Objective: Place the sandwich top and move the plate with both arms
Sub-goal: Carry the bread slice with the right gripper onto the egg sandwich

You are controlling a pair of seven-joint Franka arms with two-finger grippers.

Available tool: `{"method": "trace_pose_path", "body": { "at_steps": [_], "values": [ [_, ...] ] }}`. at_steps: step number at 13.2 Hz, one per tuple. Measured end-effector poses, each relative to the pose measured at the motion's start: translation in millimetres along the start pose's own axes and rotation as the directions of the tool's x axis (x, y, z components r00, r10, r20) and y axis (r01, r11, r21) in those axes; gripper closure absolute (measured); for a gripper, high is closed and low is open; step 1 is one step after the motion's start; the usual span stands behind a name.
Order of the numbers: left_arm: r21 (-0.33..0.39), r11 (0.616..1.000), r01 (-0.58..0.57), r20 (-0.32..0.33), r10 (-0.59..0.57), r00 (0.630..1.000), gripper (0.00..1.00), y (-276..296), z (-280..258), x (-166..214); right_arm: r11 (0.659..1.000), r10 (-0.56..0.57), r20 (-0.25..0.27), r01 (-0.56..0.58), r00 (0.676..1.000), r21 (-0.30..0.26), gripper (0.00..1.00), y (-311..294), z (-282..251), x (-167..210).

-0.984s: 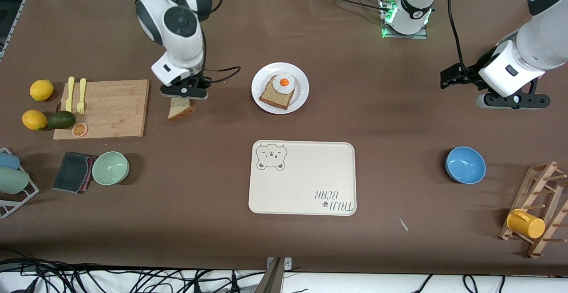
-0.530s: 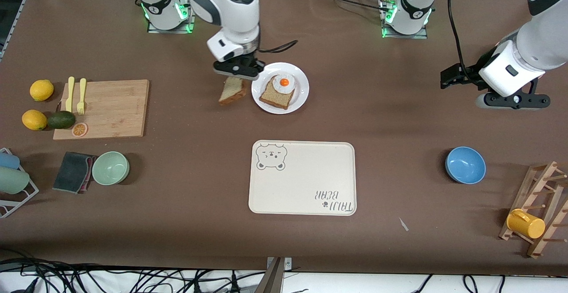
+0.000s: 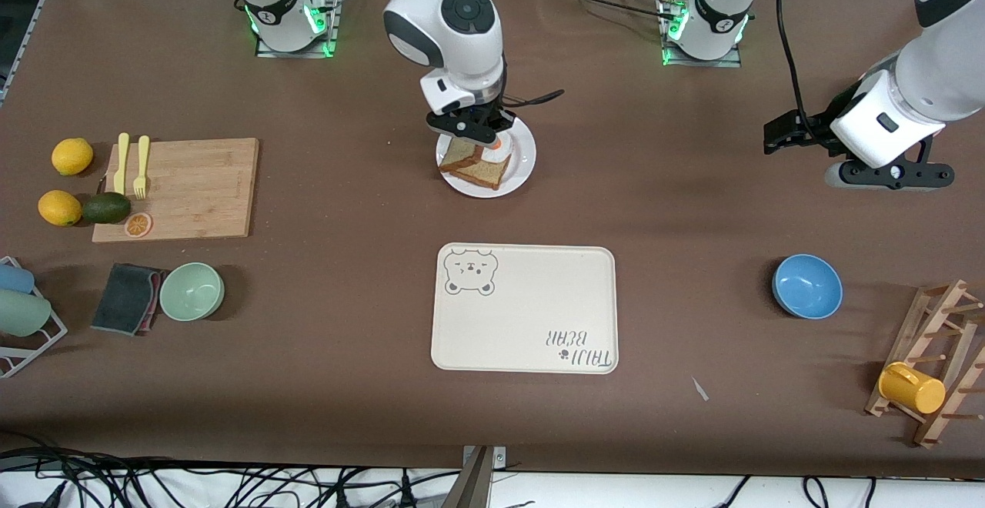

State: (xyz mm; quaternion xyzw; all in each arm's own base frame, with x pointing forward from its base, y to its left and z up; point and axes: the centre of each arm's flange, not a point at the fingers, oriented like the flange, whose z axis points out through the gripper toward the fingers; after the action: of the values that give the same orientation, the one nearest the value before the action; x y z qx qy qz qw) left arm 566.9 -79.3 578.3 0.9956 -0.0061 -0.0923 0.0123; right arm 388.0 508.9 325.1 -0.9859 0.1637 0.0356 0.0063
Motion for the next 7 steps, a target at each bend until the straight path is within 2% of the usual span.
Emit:
{"method": "trace_pose_path", "body": {
  "at_steps": [2,4,5,7],
  "values": [
    [0.0,1.0,0.0,0.0,0.0,1.0,0.0,0.0,0.0,0.0,1.0,-0.017,0.026,0.017,1.0,-0.021,0.89,-7.0,17.6,-9.8],
    [0.0,1.0,0.0,0.0,0.0,1.0,0.0,0.0,0.0,0.0,0.998,-0.033,0.022,0.034,0.999,-0.049,0.9,-12.2,27.8,-30.6],
    [0.0,1.0,0.0,0.0,0.0,1.0,0.0,0.0,0.0,0.0,0.998,-0.038,0.019,0.039,0.999,-0.058,0.84,-13.4,29.0,-37.5],
    [0.0,1.0,0.0,0.0,0.0,1.0,0.0,0.0,0.0,0.0,0.997,-0.042,0.016,0.043,0.999,-0.067,0.66,-13.3,30.4,-40.8]
  ]
}}
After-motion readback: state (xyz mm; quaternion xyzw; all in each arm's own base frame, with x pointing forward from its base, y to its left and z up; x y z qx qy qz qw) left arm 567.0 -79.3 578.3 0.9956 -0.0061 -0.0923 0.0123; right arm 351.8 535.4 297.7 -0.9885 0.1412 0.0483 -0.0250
